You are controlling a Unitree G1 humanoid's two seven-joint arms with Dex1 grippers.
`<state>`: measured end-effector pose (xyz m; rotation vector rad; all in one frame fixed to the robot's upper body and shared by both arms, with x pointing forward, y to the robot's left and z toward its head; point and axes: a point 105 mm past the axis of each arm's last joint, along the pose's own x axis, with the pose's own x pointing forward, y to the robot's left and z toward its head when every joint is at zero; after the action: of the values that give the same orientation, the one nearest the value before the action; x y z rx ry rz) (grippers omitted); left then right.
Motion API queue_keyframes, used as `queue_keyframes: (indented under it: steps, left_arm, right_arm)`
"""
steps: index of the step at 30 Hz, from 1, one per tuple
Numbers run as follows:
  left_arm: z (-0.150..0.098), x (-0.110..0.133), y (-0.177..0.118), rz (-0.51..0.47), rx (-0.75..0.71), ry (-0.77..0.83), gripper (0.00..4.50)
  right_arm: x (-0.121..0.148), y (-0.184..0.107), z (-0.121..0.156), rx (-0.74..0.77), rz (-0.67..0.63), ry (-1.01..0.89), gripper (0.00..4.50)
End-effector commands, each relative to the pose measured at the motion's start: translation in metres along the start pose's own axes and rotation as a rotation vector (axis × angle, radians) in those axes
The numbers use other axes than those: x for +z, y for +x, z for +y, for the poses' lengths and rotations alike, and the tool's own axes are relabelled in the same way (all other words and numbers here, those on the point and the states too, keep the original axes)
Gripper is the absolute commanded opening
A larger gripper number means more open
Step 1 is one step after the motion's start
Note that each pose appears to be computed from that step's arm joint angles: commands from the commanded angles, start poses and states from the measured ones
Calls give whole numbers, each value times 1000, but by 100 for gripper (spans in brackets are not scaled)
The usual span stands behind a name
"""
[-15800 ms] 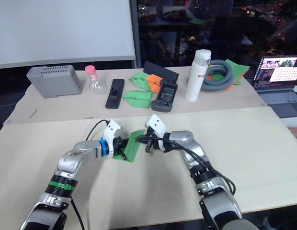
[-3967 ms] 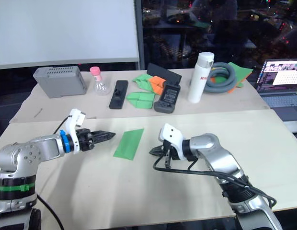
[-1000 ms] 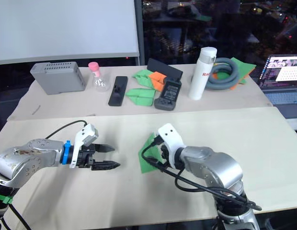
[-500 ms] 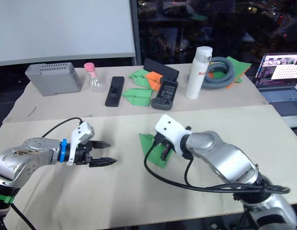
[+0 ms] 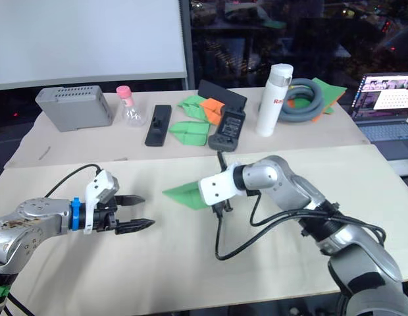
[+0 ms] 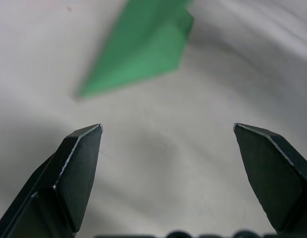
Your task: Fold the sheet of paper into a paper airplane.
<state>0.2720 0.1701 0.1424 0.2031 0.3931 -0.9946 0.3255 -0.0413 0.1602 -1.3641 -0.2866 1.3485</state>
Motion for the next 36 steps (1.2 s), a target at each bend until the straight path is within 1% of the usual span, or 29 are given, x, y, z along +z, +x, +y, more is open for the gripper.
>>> queue_keyframes:
  steps: [1, 6, 8, 10, 12, 14, 16, 18, 23, 24, 26, 27, 30, 33, 36]
  left_arm:
    - [3, 22, -2, -105, 41, 35, 450]
    - [11, 35, 7, -168, 72, 60, 450]
    - [18, 41, 16, -197, 97, 77, 450]
    - [25, 39, 28, -190, 127, 93, 450]
    - [28, 34, 37, -167, 126, 111, 450]
    - [27, 26, 49, -138, 102, 142, 450]
    - [25, 25, 61, -139, 70, 137, 450]
    - [26, 26, 68, -139, 58, 145, 397]
    - [24, 22, 72, -127, 5, 193, 233]
    - [22, 18, 74, -111, -8, 218, 195]
    - [15, 11, 79, -93, -64, 238, 136]
    - [11, 8, 82, -94, -90, 231, 95]
    - [8, 2, 92, -92, -125, 214, 5]
    - [12, -19, 106, -35, -127, 193, 5]
    - [13, -34, 112, 10, -137, 190, 5]
  right_arm:
    - [1, 3, 9, -5, -20, -23, 1]
    - [-1, 10, 28, 7, 1, 14, 1]
    - [0, 11, 36, 7, 1, 40, 1]
    - [2, 12, 40, 2, 3, 62, 1]
    - [2, 12, 43, 0, 8, 75, 1]
    - [4, 12, 46, 0, 10, 86, 1]
    - [5, 13, 47, -4, 11, 98, 1]
    - [5, 13, 47, -6, 17, 106, 0]
    - [2, 11, 49, -15, 35, 133, 0]
    - [1, 10, 50, -12, 38, 145, 0]
    - [0, 9, 51, -13, 42, 162, 0]
    - [-1, 8, 51, -13, 44, 165, 0]
    - [-1, 9, 51, -13, 45, 170, 0]
    - [1, 11, 53, -6, 37, 176, 0]
    - [2, 12, 53, -5, 34, 175, 0]
